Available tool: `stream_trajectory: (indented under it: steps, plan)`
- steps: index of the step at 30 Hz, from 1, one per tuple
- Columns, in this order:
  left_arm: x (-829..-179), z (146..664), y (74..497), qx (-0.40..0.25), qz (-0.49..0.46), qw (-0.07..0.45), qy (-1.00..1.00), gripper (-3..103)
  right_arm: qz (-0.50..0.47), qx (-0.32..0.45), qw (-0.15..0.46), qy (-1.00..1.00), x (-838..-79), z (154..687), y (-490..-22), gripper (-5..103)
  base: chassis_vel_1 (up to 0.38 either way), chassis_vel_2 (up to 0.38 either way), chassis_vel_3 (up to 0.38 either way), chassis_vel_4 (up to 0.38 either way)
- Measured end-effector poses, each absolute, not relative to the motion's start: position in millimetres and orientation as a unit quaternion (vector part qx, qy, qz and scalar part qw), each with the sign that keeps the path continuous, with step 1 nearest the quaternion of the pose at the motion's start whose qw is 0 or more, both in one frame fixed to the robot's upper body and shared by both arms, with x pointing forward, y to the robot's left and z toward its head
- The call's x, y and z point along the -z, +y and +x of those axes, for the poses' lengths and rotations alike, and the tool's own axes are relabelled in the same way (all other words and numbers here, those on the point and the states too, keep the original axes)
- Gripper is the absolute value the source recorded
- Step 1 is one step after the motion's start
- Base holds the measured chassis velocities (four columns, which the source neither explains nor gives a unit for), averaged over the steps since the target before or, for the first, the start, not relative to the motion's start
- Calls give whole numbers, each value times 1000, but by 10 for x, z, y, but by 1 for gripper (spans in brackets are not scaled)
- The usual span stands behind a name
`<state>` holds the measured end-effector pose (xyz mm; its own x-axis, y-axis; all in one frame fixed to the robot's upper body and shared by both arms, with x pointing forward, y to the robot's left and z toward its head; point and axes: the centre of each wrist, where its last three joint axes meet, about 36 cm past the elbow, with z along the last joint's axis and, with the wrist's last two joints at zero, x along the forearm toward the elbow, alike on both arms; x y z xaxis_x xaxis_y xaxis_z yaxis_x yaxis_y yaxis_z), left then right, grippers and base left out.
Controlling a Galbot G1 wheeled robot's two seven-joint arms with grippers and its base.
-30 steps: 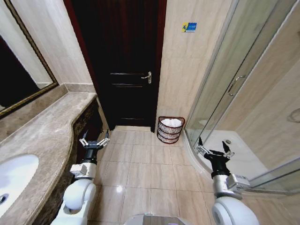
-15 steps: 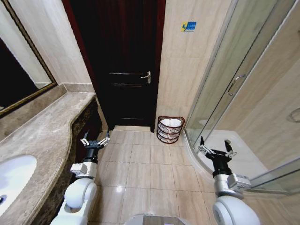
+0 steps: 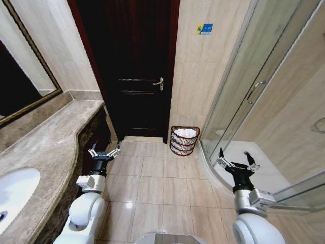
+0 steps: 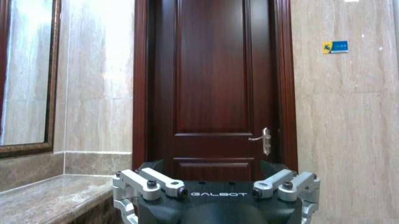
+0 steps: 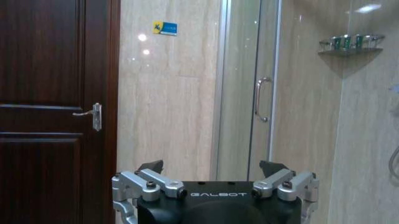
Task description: Discard the used towel into the hamper.
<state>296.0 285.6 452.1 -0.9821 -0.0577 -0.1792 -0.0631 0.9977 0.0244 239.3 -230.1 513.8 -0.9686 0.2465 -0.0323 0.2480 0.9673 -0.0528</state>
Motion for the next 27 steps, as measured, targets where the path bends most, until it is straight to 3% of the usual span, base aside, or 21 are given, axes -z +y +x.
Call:
stream_trajectory:
  steps: [27]
  plan:
    - [-4522,2960,2856,-15,-30,90,995,100,124,28,13,992,-5140,2392,-2300,100,0,0,0,0]
